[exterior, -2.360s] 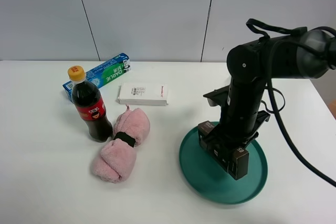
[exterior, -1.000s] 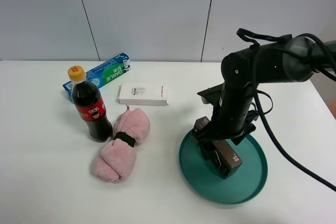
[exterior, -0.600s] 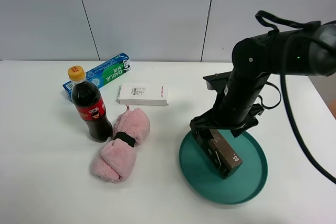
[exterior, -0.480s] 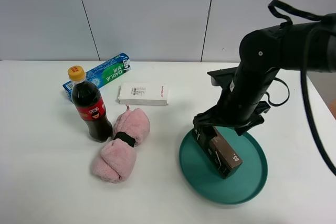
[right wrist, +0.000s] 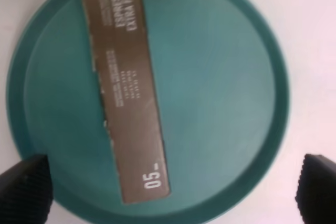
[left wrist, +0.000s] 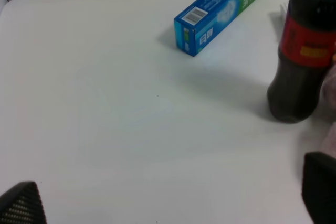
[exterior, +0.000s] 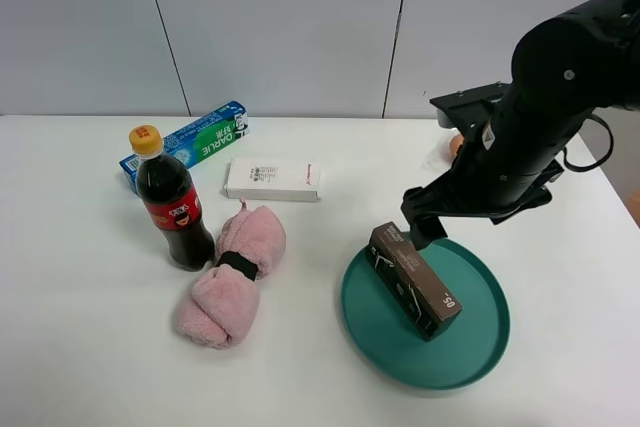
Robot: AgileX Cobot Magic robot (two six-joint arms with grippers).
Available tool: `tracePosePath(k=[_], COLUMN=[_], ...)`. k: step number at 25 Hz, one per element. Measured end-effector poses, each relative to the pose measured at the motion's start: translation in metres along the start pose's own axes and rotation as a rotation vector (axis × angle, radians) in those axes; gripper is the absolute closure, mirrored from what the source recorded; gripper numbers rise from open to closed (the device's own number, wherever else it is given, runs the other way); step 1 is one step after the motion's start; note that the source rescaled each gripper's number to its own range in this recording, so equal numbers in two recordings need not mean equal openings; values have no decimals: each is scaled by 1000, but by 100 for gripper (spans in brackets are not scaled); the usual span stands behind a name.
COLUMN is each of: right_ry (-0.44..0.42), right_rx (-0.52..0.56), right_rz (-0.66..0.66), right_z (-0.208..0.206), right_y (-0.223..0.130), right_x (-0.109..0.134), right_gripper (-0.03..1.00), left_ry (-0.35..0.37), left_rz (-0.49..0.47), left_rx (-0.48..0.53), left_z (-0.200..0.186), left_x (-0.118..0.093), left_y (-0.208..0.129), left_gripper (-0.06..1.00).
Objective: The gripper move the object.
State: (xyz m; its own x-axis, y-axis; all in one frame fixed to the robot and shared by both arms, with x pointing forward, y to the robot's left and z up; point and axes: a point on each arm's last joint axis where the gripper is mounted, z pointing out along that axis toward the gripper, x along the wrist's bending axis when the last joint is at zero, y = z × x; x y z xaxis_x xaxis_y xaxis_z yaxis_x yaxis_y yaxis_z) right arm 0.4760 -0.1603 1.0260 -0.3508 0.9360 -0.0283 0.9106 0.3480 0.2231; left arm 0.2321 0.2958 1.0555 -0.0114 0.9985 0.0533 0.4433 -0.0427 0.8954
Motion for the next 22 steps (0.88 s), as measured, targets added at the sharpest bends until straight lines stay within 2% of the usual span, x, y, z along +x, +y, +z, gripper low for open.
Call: tracePosePath(k=[6,12,22], right_ry=[-17,-28,-65], right_rx=[-94,-265,-465], right_rz=[11,-4,35], right_z=[-20,-56,-110], right_y=[-2,-10,-38], right_x=[-5,-12,-28], right_gripper=[8,8,8], left_ry=[0,0,0], left_rz=[0,0,0], left_rx=[0,0,0], left_z=[0,0,0], left_x=[0,0,0], left_y=[0,0,0], left_gripper=[-6,-6,-6])
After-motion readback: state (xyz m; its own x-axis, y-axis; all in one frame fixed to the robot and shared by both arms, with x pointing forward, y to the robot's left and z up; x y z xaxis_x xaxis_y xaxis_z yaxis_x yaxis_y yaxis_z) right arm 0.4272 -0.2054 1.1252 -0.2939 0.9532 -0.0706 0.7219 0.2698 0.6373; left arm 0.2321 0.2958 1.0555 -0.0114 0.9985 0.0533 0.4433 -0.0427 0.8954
